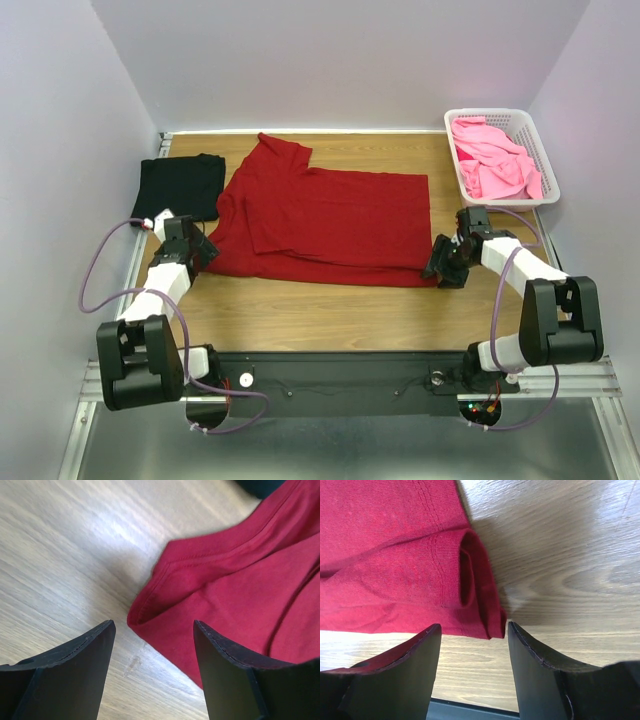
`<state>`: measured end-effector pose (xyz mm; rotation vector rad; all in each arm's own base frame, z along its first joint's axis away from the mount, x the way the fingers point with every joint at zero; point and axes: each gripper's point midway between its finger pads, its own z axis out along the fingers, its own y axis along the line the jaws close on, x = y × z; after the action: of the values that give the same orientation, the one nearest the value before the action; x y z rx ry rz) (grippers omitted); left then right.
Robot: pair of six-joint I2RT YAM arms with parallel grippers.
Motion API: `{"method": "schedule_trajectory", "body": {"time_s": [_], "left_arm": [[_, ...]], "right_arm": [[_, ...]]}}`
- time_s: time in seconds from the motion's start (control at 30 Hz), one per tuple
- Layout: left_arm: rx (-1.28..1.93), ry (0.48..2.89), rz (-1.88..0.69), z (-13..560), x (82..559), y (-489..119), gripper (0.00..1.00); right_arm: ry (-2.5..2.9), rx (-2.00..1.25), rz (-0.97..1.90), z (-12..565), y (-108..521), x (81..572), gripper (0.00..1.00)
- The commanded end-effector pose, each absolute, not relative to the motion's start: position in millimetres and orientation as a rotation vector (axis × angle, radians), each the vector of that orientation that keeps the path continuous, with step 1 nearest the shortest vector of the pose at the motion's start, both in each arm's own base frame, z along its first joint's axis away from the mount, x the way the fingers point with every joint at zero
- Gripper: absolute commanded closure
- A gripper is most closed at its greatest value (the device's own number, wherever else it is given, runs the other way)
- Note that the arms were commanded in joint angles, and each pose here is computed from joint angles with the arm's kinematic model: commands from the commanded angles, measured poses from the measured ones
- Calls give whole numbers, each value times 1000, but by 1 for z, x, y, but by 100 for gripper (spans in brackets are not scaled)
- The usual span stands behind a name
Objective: Fold and stack the t-shirts
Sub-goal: Fold the tshirt
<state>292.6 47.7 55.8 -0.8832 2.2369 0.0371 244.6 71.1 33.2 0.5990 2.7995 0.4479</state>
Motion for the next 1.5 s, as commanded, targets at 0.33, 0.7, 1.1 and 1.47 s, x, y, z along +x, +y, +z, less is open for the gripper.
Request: {"method": "schedule_trajectory", "body": {"time_s": [0.33,0.7,1.1,1.47], "left_arm": [[-831,2322,39,34,296,40,33],[-818,2331,87,31,304,47,50],[-812,2331,115,34,315,52,84],[-920,2342,225,38,295,72,100]], "right_arm": [[2791,627,413,22,65,240,39],[2793,639,455,10,70,243,40],[2801,631,436,7,68,245,80],[2761,744,31,22,7,238,99]]}}
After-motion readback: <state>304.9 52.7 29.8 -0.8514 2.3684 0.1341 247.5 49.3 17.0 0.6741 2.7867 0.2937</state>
